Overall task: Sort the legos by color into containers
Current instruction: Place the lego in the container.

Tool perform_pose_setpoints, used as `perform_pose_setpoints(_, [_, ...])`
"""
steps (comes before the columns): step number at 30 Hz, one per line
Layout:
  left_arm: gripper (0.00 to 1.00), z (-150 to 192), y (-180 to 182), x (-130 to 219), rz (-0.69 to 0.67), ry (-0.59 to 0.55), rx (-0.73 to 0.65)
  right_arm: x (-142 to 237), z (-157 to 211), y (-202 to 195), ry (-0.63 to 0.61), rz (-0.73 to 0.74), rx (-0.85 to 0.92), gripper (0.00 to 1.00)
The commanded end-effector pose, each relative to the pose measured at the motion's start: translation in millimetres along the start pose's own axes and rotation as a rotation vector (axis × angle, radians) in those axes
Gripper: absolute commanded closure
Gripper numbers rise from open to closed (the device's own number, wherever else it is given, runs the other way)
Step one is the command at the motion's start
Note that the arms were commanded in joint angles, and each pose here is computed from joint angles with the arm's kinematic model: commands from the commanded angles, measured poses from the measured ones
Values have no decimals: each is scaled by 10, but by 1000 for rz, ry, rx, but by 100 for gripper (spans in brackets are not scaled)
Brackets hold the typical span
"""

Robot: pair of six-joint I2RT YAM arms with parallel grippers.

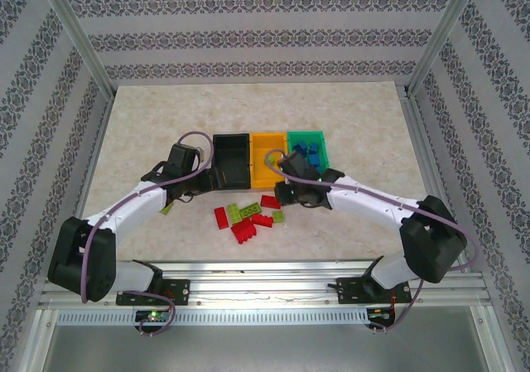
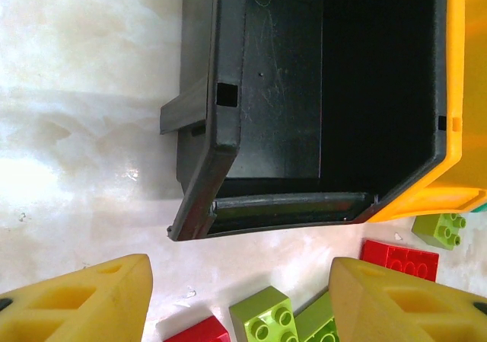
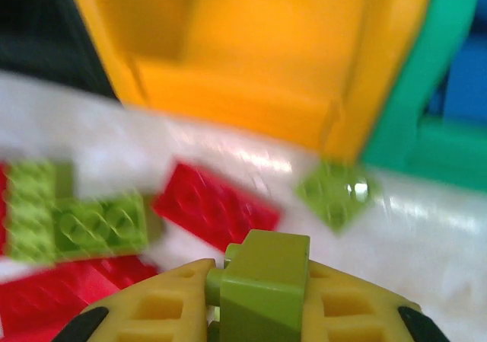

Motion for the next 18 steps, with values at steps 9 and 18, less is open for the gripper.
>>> perform_pose_setpoints(9, [37, 44, 42, 166, 18, -13, 17, -354, -1076, -248, -77, 14, -3, 55])
perform_pose_setpoints(18, [37, 63, 81, 152, 2, -16, 14, -195, -642, -161, -36, -12, 7, 54])
Point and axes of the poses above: each hand's point on the last joint's axis, 136 mm out from that joint toward the fingers, its own x axis back along the fingers, its own y axis along the line the jaws close on, z = x × y, the point moved 6 cm from there along x, back along the fingers, and after that the axes turned 10 degrees about x, right-handed, at the moved point
